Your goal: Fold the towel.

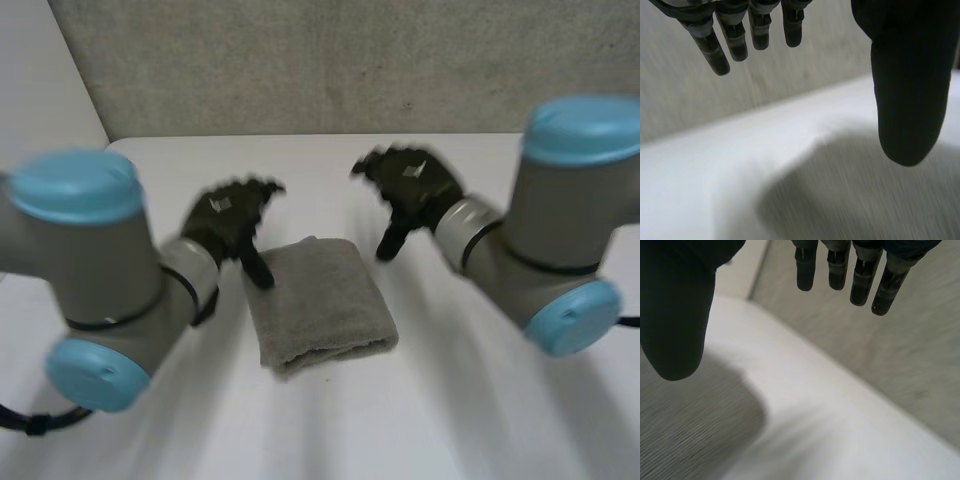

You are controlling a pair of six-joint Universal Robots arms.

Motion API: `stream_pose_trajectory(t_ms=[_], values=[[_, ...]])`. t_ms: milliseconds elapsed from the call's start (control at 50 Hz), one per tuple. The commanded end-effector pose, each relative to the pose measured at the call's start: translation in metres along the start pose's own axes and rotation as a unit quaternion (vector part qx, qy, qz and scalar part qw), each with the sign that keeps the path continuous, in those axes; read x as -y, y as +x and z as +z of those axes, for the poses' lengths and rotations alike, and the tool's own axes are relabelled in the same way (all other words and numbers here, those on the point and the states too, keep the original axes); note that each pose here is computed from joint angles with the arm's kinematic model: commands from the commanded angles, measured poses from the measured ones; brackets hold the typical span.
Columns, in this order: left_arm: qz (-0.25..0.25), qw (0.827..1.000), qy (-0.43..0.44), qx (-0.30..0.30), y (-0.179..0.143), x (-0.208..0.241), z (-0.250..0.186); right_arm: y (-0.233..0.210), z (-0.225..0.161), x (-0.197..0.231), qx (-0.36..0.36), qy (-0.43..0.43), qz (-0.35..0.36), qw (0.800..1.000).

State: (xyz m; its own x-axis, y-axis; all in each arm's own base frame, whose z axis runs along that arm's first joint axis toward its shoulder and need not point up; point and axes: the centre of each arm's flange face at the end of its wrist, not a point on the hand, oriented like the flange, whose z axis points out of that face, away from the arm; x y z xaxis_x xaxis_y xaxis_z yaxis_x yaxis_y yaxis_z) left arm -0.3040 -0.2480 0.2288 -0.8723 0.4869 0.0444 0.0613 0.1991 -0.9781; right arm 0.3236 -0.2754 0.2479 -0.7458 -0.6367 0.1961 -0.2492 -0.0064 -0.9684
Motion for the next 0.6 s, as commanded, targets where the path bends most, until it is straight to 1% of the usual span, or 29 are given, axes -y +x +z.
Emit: stream_pose_trajectory(t_ms=[20,40,60,100,160,200,260,380,600], values=[[-0.011,0.996,0.085,0.032,-0.024,0.087,-0.036,0.052,-0.034,0.063,-0.115,0.075,0.021,0.99],[-0.013,0.995,0.09,0.044,-0.032,0.099,-0.043,0.06,-0.041,0.07,-0.132,0.082,0.02,0.988],[-0.013,0.995,0.09,0.044,-0.032,0.099,-0.043,0.061,-0.041,0.07,-0.132,0.082,0.02,0.988],[-0.015,0.994,0.095,0.061,-0.042,0.119,-0.059,0.072,-0.049,0.073,-0.153,0.076,0.022,0.985],[-0.016,0.993,0.097,0.067,-0.047,0.126,-0.066,0.079,-0.058,0.079,-0.167,0.071,0.024,0.983],[-0.018,0.991,0.1,0.085,-0.062,0.135,-0.074,0.081,-0.063,0.082,-0.174,0.069,0.025,0.982],[-0.022,0.991,0.101,0.086,-0.069,0.137,-0.076,0.084,-0.071,0.085,-0.184,0.064,0.027,0.98],[-0.043,0.992,0.108,0.056,-0.065,0.141,-0.077,0.084,-0.075,0.086,-0.188,0.051,0.029,0.98],[-0.048,0.992,0.101,0.053,-0.064,0.137,-0.075,0.084,-0.075,0.084,-0.187,0.049,0.029,0.981]])
